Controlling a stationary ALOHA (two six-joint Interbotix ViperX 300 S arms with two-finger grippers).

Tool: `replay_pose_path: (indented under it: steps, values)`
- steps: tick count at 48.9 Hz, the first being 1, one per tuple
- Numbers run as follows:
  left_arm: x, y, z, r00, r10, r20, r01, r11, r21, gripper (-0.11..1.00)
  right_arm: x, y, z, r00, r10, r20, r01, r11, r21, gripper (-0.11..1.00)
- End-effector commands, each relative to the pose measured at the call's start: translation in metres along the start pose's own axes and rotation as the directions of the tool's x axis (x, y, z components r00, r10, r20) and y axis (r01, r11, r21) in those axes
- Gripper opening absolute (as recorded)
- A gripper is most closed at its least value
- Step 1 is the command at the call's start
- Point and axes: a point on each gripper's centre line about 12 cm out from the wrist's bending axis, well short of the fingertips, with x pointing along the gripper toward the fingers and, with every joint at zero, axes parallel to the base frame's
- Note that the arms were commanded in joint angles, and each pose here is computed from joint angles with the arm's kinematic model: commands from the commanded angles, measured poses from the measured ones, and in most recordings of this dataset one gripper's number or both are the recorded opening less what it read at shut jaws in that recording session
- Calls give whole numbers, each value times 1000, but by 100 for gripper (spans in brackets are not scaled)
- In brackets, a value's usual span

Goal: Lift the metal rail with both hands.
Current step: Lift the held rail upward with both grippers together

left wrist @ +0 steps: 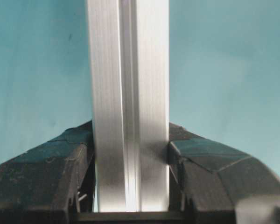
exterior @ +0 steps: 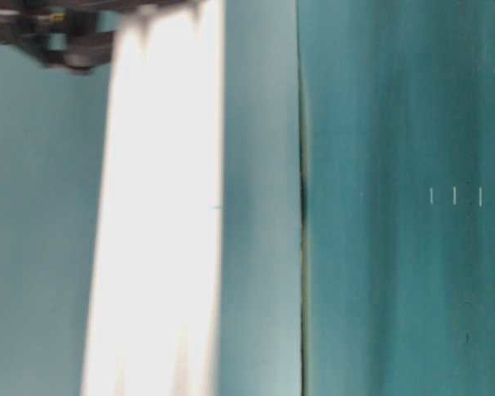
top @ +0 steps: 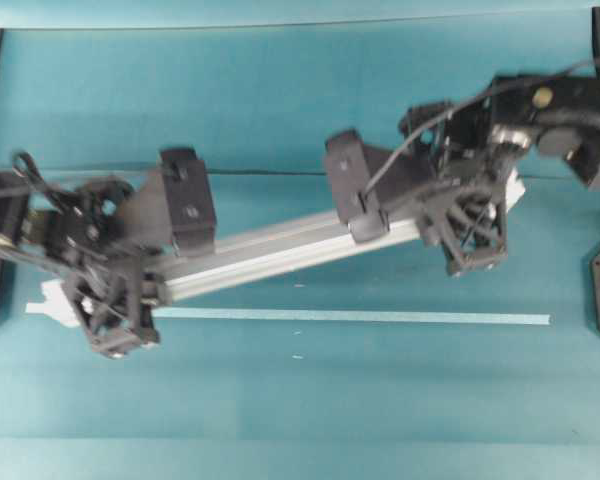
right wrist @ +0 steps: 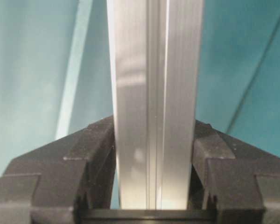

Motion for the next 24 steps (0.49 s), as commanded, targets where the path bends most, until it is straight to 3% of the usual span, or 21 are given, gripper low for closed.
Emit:
replay_pose_path:
  steps: [1,16,24]
  values:
    - [-35,-1,15,997,-21,70,23,1000,-14,33,-30,0,7,998,-22,52,22,1000,-8,42]
    - [-86,-6,34,996,-25,88,27,999,-18,32,-89,0,23,987,-62,149,65,998,-18,42]
    - [-113,-10,43,995,-29,100,31,999,-13,32,-111,2,24,978,-79,193,74,997,31,42]
